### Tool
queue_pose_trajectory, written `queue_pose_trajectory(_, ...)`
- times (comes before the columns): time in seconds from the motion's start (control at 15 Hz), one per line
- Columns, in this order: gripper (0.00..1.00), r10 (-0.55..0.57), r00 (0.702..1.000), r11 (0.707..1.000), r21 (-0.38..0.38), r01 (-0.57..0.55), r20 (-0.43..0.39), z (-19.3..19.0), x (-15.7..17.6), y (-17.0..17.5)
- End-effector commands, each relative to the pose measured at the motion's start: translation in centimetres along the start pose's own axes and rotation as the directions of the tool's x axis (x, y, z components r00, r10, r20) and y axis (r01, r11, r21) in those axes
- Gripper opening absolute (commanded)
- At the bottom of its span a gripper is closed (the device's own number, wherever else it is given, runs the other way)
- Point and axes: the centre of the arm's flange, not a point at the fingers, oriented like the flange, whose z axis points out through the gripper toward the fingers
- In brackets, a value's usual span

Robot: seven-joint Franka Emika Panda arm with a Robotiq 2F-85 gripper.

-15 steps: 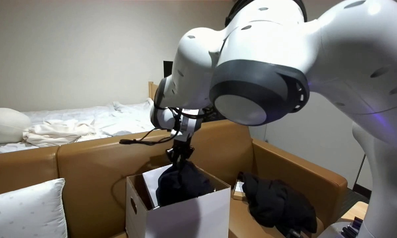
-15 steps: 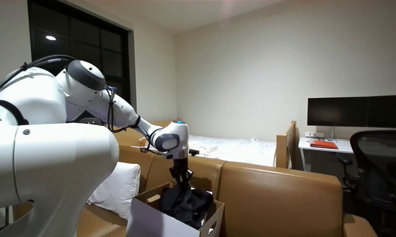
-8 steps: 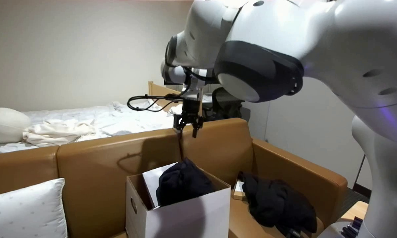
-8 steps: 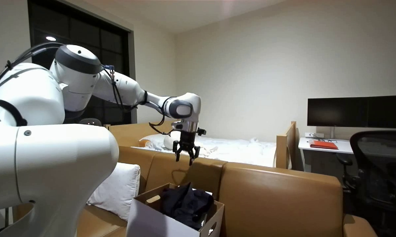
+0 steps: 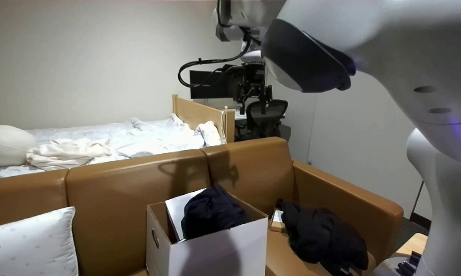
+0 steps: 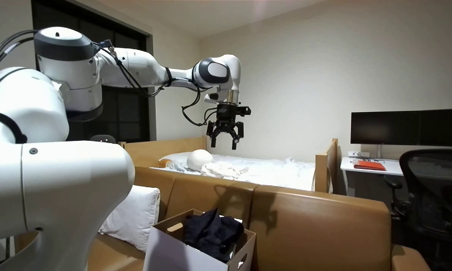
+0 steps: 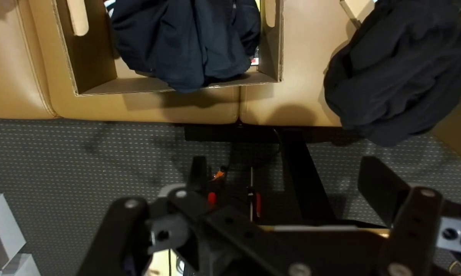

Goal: Put the jersey in the box

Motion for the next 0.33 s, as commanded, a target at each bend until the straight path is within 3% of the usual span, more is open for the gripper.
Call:
queue_pose_trajectory(0.0, 1.00, -0.001, 1.000, 1.000, 0.000, 0.001, 0.002, -0.23, 0.08, -0.20)
queue_pose_trajectory(0.27, 1.00, -0.005, 1.000, 1.000, -0.002, 0.005, 0.001, -0.07, 0.00, -0.08)
